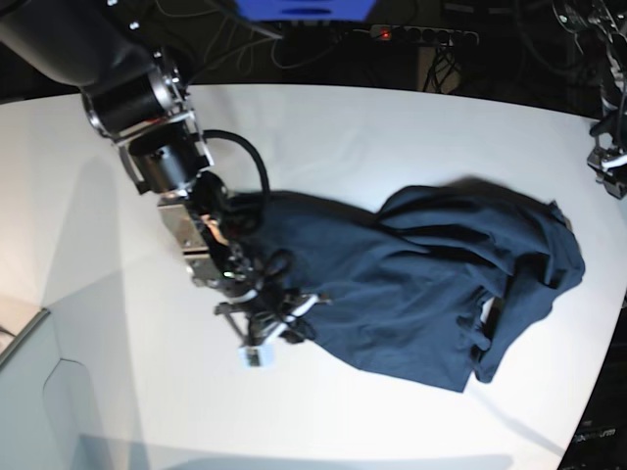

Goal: Layout the t-shirt on the table in an organized manner, then fold the t-shirt properly
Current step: 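Grasp the shirt corner with the right gripper and drag it outward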

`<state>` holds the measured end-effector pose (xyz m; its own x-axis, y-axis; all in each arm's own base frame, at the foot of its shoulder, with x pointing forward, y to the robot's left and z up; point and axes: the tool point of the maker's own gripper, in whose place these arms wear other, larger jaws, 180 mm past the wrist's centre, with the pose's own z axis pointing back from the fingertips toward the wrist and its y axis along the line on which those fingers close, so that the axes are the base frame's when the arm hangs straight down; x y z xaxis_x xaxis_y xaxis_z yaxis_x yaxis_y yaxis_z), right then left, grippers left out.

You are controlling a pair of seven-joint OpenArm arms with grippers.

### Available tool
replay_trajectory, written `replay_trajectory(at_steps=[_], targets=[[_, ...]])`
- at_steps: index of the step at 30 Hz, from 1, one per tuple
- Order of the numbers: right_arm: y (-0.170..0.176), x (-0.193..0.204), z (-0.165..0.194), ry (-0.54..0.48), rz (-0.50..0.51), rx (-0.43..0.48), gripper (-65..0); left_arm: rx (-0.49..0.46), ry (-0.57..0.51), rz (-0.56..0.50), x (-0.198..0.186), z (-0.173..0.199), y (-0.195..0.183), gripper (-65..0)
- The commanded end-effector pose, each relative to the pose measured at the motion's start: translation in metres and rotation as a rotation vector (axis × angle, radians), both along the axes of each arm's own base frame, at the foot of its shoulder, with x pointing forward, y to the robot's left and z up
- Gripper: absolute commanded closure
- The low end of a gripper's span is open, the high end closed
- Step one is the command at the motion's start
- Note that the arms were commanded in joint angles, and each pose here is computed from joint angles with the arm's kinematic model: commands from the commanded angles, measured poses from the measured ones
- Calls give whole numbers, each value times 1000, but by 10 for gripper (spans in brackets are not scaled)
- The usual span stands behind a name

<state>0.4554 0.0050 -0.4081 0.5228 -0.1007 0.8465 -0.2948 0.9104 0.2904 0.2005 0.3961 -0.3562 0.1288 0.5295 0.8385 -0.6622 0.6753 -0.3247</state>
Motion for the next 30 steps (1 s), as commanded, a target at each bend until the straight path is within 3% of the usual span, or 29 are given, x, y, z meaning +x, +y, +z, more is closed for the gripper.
replay_trajectory(at_steps=[1, 5, 9, 12, 18, 22, 30], targets=[[13, 8, 15, -33, 31, 11, 0, 40, -26, -1, 1, 14, 7, -401], [43, -6, -4, 41, 79, 7, 0, 38, -23, 1, 1, 12, 7, -401], [31, -16, -42, 161, 54, -37, 0, 37, -24, 1, 1, 12, 6, -401], [12, -16, -57, 184, 15, -70, 0, 36, -28, 1, 2, 13, 6, -401], [-87, 0, -66, 141, -243, -258, 0, 27, -30, -3, 4, 11, 3, -402], [-138, 7, -58, 89, -364, -344, 0, 6, -21, -52, 14, 3, -14, -403], [-143, 7, -44, -68, -393, -335, 0, -108, 16, -232, 59, -38, -87, -403]])
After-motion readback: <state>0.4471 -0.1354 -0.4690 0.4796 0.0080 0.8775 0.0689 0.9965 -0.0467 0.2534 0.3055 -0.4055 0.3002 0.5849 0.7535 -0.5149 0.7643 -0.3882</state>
